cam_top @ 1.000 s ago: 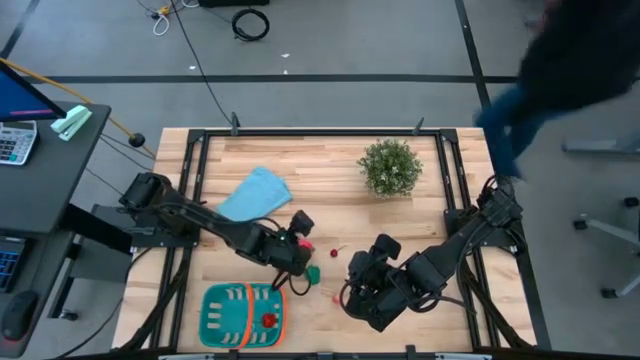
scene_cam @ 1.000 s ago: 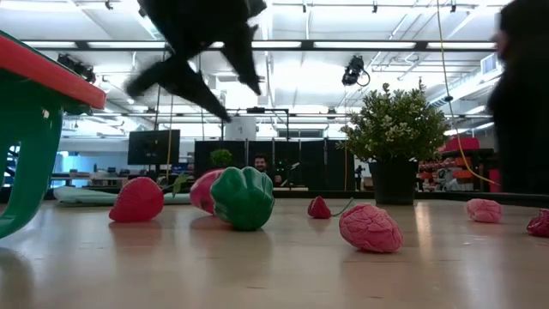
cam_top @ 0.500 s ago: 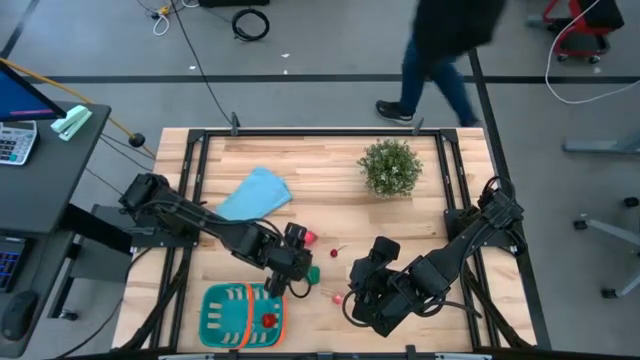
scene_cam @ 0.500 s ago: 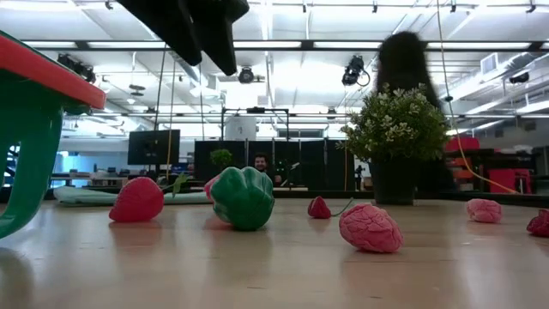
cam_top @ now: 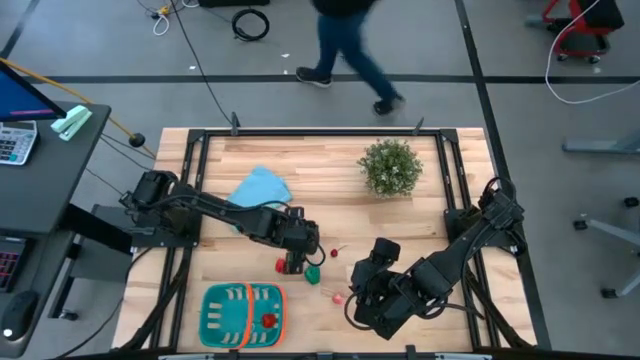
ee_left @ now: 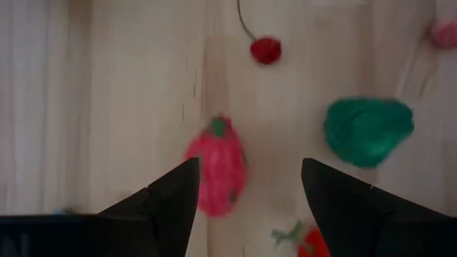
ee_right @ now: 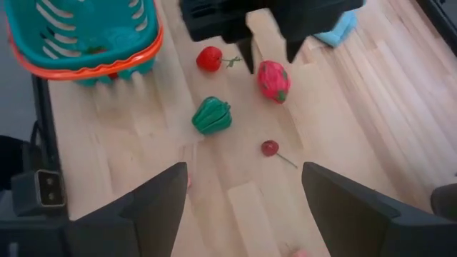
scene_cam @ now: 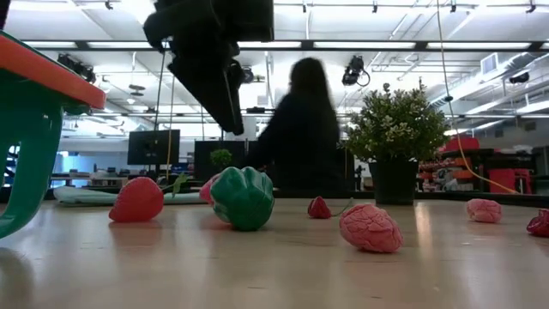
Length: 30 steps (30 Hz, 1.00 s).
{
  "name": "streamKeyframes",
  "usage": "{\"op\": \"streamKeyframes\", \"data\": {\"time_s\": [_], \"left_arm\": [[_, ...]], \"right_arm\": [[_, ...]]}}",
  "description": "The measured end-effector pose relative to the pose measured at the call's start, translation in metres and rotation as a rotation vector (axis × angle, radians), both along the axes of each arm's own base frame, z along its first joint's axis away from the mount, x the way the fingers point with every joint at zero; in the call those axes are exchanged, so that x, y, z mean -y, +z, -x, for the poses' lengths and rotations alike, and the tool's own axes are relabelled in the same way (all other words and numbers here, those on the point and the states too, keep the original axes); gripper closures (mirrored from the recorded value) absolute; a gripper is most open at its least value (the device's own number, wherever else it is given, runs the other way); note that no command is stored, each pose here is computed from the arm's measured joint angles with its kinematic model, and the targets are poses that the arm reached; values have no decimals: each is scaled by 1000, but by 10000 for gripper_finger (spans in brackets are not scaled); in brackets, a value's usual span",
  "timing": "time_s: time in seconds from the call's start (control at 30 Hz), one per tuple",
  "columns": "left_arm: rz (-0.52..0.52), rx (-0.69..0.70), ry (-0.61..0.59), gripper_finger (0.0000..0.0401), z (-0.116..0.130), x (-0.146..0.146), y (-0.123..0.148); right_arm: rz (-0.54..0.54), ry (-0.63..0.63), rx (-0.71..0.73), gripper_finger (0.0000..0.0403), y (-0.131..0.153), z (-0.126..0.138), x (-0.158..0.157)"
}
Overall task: Pick and placing Produce into tupperware
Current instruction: Put the red dragonfruit into the blue basket
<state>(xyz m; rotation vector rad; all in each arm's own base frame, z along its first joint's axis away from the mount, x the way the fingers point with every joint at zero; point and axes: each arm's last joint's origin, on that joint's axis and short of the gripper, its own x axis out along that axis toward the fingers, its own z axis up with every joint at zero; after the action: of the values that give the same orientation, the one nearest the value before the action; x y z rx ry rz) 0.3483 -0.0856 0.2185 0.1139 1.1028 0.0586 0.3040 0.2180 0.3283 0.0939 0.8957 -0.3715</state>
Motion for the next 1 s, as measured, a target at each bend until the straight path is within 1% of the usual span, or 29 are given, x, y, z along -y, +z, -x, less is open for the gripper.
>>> {"op": "streamKeyframes", "data": {"time_s": [0.07,0.17,0.33,0.43,0.5,0.57,0.67,0.77,0.93,1.0], "left_arm": [[6,19,5,147,-2,-2,-2],[4,0,19,139,0,-8,-8],[-6,-58,56,125,6,-17,-29],[-1,-41,54,122,5,-16,-39],[-4,-57,49,122,7,-16,-42],[-6,-29,34,122,2,-16,-44],[-17,-29,25,122,-1,-18,-48],[-25,-76,42,122,-2,-24,-59],[-28,-96,65,122,-10,-31,-79],[-28,-99,73,122,-11,-33,-80]], "right_arm": [[-3,2,-3,117,0,0,0],[-2,1,0,117,0,0,0],[-2,1,1,117,0,0,0],[-2,1,1,117,0,0,0],[-1,1,0,117,0,0,0],[-4,1,3,117,0,0,0],[-7,0,7,117,0,-1,-1],[-12,0,14,117,0,-1,-1],[-18,1,20,117,1,-2,-2],[-18,1,21,117,1,-2,-2]]}}
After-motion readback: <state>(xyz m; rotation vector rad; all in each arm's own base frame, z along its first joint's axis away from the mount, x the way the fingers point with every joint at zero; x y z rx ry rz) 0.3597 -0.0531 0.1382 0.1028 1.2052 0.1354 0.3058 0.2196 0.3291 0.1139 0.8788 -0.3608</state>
